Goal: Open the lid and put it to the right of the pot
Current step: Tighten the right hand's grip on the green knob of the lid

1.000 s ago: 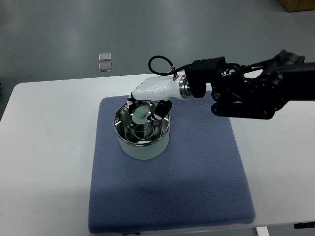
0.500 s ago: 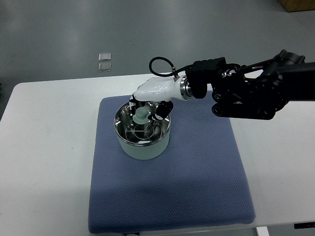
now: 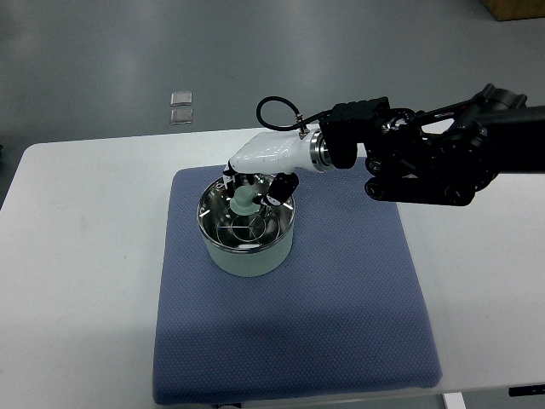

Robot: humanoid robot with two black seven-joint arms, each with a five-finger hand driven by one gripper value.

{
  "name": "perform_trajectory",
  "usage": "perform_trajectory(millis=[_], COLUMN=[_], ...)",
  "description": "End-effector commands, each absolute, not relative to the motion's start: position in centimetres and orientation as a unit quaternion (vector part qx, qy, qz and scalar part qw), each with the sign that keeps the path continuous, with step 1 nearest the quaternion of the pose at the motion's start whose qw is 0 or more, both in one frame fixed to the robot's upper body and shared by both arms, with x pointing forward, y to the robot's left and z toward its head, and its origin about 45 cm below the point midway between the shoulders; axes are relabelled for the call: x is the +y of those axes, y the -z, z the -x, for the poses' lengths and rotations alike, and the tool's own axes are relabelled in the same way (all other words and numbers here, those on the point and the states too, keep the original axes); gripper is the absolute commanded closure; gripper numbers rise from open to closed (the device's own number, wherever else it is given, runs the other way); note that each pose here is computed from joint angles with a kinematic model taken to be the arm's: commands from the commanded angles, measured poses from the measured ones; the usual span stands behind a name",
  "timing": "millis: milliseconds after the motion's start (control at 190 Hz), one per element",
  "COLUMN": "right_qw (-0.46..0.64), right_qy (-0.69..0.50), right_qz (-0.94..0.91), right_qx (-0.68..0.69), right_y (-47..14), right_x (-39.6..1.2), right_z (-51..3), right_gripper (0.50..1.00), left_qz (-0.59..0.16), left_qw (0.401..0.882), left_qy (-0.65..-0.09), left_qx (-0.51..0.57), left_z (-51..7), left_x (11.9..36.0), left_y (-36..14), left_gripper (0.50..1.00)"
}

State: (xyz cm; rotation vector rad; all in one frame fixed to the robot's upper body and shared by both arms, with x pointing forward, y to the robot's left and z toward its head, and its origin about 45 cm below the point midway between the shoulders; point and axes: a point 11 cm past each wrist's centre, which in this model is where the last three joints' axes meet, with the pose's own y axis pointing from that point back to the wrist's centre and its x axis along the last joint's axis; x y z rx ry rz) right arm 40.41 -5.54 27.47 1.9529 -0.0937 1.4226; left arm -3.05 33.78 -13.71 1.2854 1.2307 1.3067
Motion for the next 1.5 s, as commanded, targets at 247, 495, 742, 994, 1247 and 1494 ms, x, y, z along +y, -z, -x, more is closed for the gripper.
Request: perform_trajectory(millis=[247,495,742,994,1247,1494], right_qw=[0.355,0.358,0.357,0.355,0.355,0.359], right_qy=[-0.547,-0.544,-0.546,-0.547,-0.546,-0.546], right_qz=[-0.757,-0.758,-0.757,-0.758,-0.759,-0.757], right_qx=[-0.033,-0.029,-0.029,-0.026,-0.022,-0.018], right_y=[-27.5,-27.41,-27.46,-27.65,-27.59,-27.52], right_x=[-5.47,-5.5,-5.42,-4.91,-4.73,-4.86], right_z=[-40.35,-40.31,-40.29,-40.16,-40.05,-40.08], right_gripper=[0.82,0.793,0.865,0.918,0.922,1.0], left_qz=[-0.52,-0.52,-0.52,-0.52,-0.52,-0.52], left_qw=[0.45,0.45,0.45,0.45,0.45,0.45], left_qy=[-0.529,-0.528,-0.528,-0.528,-0.528,-0.528], left_qx=[0.497,0.498,0.498,0.498,0.498,0.498], left_z=[3.06,3.06,3.06,3.06,3.06,3.06], left_x=[33.83,33.77,33.77,33.77,33.77,33.77], left_y=[13.7,13.71,13.71,13.71,13.71,13.71], left_gripper=[0.5,0.5,0.5,0.5,0.5,0.5])
